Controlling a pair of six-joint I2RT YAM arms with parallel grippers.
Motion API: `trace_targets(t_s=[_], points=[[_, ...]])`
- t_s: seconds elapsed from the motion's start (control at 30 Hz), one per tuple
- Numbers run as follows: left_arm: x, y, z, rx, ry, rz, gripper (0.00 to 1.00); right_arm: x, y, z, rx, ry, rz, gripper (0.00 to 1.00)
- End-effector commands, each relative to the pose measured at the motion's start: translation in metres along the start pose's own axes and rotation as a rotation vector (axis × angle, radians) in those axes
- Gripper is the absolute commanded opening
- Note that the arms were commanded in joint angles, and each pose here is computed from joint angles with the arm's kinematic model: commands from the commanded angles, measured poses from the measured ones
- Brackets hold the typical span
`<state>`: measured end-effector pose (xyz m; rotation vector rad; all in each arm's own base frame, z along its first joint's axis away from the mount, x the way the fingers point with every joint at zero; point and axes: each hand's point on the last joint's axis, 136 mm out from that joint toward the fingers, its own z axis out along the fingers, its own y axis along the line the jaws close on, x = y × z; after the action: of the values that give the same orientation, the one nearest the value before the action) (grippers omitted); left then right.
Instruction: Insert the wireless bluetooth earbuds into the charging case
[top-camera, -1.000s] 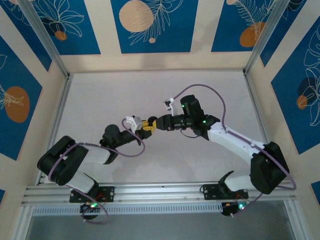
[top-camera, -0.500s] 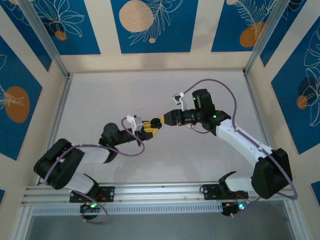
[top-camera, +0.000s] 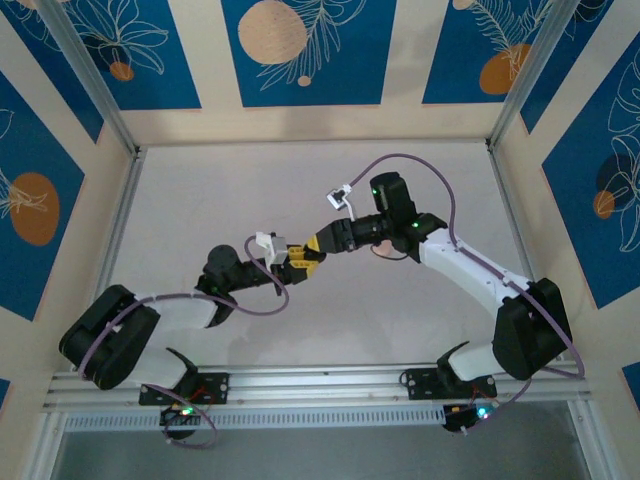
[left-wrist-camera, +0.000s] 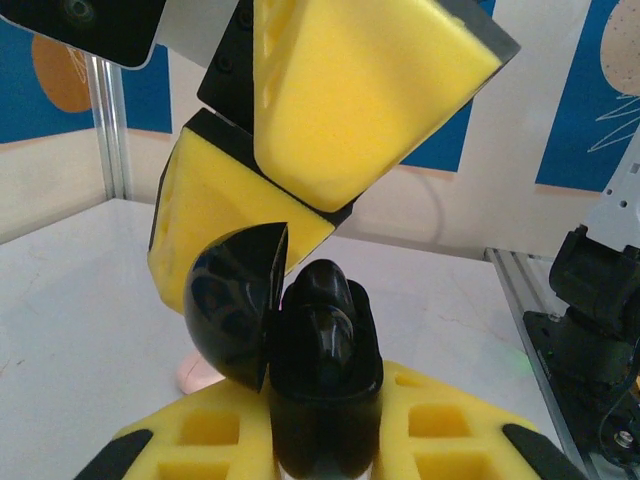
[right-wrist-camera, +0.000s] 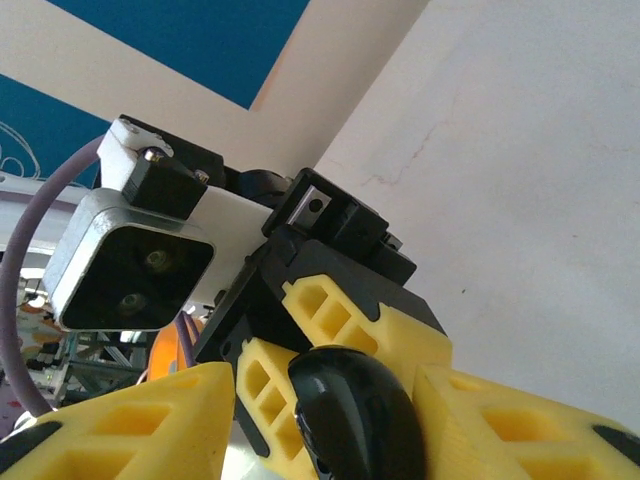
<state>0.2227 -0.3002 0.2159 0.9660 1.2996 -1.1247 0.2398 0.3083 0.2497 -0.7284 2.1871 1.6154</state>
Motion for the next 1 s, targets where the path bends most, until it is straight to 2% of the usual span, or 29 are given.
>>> trace_targets(t_s=[0.0, 0.2, 0.3, 0.4, 0.53, 0.67, 0.87, 0.97], points=[[-0.009, 0.0, 0.003, -0.015, -0.008, 0.031, 0.2, 0.002, 0.026, -0.009, -0.074, 0.001, -0.054, 0.48], [-0.006, 0.005, 0.002, -0.042, 0.012, 0.014, 0.2, 0.007, 0.032, -0.029, -0.047, -0.057, -0.069, 0.45], [-0.002, 0.01, 0.005, -0.062, 0.044, -0.037, 0.2, 0.004, 0.011, -0.042, 0.073, -0.122, -0.012, 0.44], [0.005, 0.017, 0.009, -0.096, 0.097, -0.121, 0.19, 0.001, -0.029, -0.063, 0.263, -0.217, 0.118, 0.42], [0.029, 0.041, 0.014, -0.231, 0.218, -0.295, 0.17, 0.007, -0.076, -0.096, 0.417, -0.329, 0.295, 0.41], [0.056, 0.063, 0.024, -0.334, 0.344, -0.496, 0.17, 0.014, -0.107, -0.122, 0.486, -0.395, 0.426, 0.41], [0.074, 0.076, 0.056, -0.377, 0.397, -0.771, 0.15, 0.023, -0.123, -0.137, 0.51, -0.418, 0.461, 0.4], [0.086, 0.076, 0.073, -0.405, 0.466, -0.832, 0.16, 0.026, -0.125, -0.141, 0.513, -0.426, 0.459, 0.4]])
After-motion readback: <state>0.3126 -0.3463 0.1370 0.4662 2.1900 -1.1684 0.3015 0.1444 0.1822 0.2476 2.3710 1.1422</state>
